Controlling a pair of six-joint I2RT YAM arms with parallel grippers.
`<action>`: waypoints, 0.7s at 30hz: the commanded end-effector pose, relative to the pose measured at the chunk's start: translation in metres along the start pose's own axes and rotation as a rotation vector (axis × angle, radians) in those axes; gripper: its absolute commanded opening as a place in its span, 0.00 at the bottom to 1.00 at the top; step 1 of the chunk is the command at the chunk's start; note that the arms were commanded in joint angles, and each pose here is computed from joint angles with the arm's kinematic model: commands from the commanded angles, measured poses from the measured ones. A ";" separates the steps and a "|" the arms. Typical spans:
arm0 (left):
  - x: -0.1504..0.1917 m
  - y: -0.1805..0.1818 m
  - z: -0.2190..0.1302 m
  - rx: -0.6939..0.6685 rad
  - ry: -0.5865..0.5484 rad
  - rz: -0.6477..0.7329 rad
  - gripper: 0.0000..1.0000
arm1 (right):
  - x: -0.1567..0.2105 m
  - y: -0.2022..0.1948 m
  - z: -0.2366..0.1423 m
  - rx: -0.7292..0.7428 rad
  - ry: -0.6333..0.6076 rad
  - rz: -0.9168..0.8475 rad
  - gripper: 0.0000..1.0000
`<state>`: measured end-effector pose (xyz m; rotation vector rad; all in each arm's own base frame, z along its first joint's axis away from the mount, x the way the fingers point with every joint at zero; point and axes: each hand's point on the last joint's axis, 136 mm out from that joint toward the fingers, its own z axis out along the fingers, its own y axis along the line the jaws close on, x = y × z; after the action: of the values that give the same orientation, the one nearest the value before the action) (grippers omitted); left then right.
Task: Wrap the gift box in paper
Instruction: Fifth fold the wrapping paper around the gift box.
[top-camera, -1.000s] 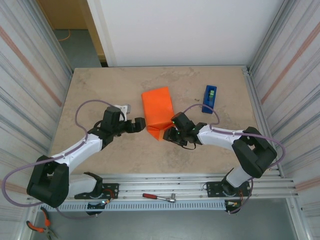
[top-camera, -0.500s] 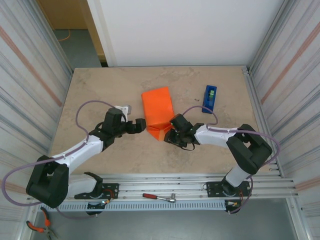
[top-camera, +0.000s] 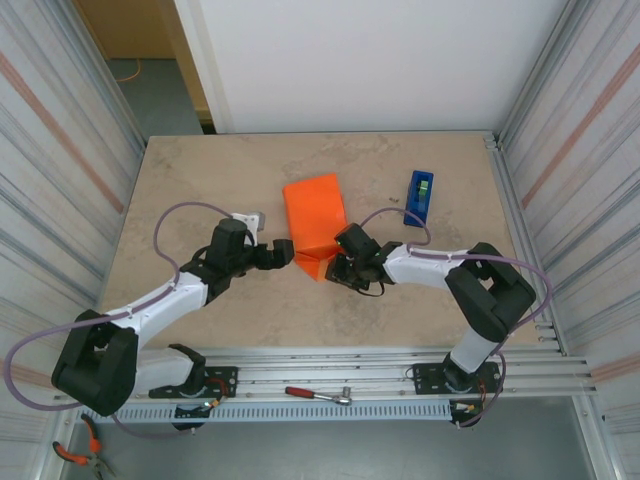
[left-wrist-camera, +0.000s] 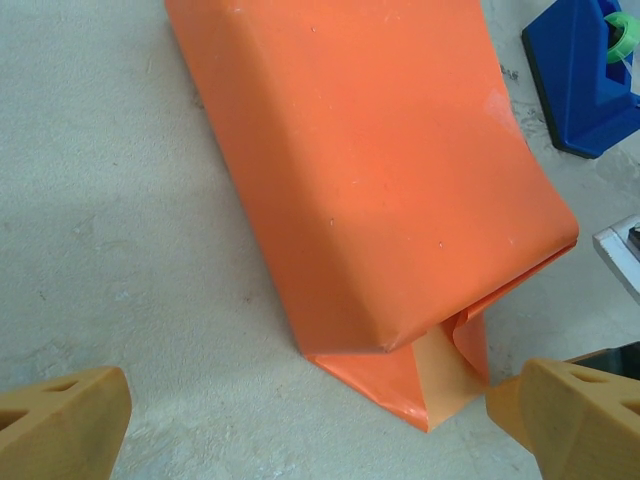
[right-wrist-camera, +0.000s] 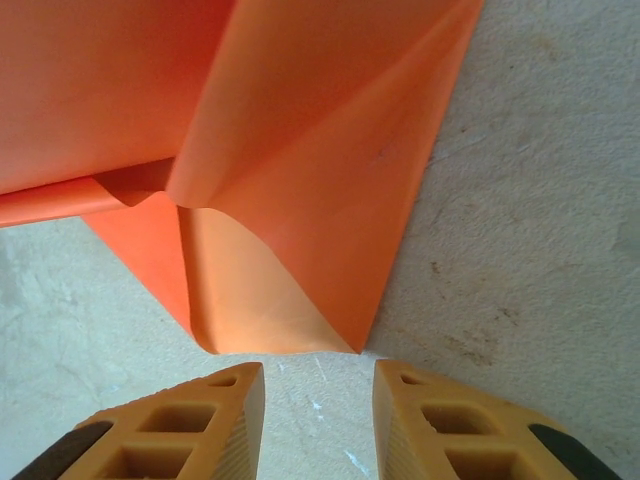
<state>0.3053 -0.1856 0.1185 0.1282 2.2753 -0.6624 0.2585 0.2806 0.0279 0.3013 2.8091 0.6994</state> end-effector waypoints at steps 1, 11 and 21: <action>0.000 -0.001 0.001 0.000 -0.013 0.032 0.99 | -0.007 -0.001 0.002 0.017 -0.014 0.014 0.32; 0.003 -0.004 0.002 0.007 -0.011 0.044 0.99 | -0.010 -0.003 0.007 0.019 -0.018 0.023 0.27; 0.005 -0.008 0.004 0.013 -0.004 0.055 0.99 | -0.014 -0.002 0.011 0.014 -0.013 0.024 0.23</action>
<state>0.3027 -0.1954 0.1198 0.1732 2.2614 -0.6692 0.2623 0.2773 0.0205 0.3262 2.8268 0.6835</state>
